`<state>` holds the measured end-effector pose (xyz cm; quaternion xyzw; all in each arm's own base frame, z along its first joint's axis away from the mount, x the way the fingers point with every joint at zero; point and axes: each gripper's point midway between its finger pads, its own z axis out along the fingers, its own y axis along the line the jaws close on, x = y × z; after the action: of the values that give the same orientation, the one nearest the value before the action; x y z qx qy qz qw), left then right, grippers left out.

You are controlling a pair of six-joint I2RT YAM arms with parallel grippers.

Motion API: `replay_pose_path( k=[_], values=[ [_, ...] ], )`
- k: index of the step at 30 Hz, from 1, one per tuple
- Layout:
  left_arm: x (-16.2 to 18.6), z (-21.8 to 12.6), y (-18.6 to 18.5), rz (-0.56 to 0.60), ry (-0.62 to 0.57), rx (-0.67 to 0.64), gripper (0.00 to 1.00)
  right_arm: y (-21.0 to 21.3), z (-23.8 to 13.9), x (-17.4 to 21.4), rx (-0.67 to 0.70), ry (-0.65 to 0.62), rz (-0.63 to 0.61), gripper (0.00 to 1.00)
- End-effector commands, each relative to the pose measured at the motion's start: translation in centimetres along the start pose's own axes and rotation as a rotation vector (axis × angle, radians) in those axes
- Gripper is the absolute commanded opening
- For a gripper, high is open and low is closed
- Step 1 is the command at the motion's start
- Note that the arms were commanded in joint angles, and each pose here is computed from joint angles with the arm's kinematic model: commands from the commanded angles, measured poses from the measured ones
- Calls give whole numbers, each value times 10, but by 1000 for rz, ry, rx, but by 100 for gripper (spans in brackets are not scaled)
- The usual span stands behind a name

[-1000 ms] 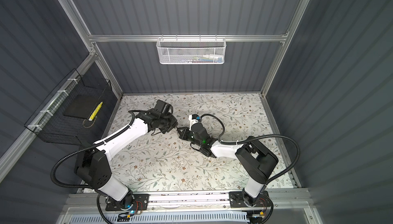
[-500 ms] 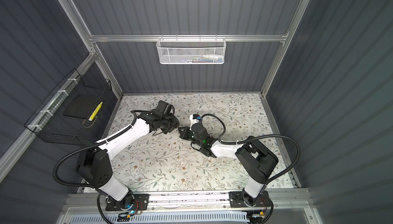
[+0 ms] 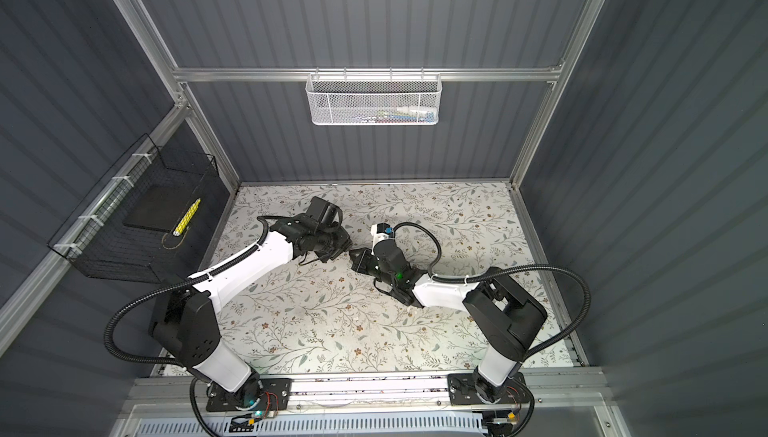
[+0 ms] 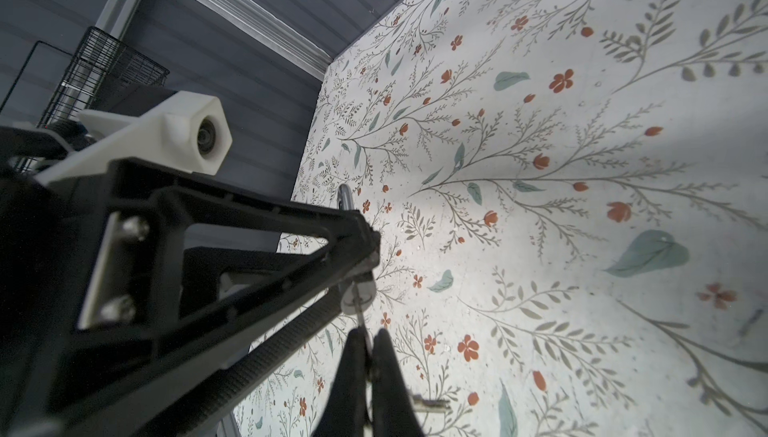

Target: Unlock with the key

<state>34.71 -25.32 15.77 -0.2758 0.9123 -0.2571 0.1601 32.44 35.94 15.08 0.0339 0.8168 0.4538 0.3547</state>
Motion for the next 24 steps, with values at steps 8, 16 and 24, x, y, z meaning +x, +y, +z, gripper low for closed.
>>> replay_pose_path(
  k=[8,16,24],
  values=[
    [-5,-11,1,35,-1,-24,8,-2,-28,-10,40,-33,-53,26],
    [-3,-11,2,37,2,-19,8,-1,-36,-7,-28,-31,-42,19],
    [0,-10,1,34,17,-4,8,12,-24,-2,-95,8,-51,19]
  ],
)
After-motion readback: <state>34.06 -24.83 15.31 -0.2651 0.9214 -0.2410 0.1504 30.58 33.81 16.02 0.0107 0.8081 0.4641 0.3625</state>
